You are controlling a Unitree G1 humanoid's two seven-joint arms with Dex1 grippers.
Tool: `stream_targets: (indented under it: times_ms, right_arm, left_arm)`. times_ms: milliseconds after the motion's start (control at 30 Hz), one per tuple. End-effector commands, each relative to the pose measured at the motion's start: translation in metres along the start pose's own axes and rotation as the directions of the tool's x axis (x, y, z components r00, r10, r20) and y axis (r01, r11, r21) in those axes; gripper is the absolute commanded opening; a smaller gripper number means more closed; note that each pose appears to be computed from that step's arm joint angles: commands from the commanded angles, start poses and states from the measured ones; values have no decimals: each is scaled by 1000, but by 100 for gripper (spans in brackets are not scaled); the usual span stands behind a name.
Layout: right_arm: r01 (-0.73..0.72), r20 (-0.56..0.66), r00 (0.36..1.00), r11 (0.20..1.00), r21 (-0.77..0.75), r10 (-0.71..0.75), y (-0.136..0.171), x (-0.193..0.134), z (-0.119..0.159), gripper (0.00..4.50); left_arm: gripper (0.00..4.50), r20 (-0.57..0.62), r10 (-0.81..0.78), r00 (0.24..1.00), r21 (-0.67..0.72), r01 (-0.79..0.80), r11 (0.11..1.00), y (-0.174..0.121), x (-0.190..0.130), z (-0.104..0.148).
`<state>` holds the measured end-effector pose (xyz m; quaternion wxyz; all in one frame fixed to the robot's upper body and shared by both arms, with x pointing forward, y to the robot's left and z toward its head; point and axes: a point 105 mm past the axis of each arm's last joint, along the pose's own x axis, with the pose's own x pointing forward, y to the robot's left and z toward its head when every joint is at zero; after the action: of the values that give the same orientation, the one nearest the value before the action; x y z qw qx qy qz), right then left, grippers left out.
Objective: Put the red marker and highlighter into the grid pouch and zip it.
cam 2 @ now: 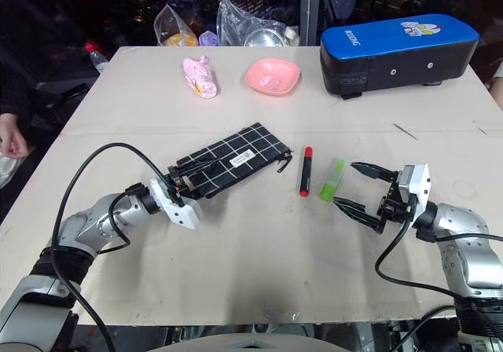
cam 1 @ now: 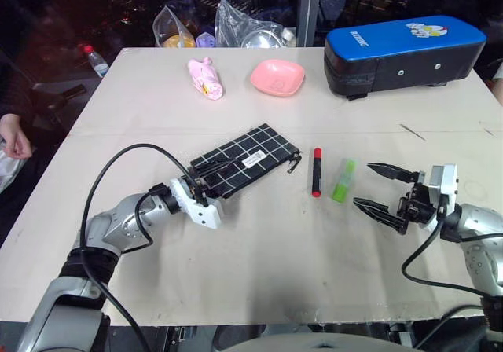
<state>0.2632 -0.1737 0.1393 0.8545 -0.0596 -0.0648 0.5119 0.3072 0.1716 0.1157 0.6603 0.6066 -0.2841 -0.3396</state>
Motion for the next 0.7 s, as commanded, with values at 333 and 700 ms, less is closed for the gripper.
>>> stream_targets:
  times_ms: [333, 700]
  right_arm:
    - [0, 18, 1000, 999, -32, 1, -1, -1, 7, 450]
    - [107, 59, 993, 994, -12, -106, 3, 5, 16, 450]
  left_arm:
    - [11, -50, 15, 999, -52, -18, 999, -5, -5, -10]
    - [11, -106, 204, 973, -712, -217, 667, 34, 4, 2]
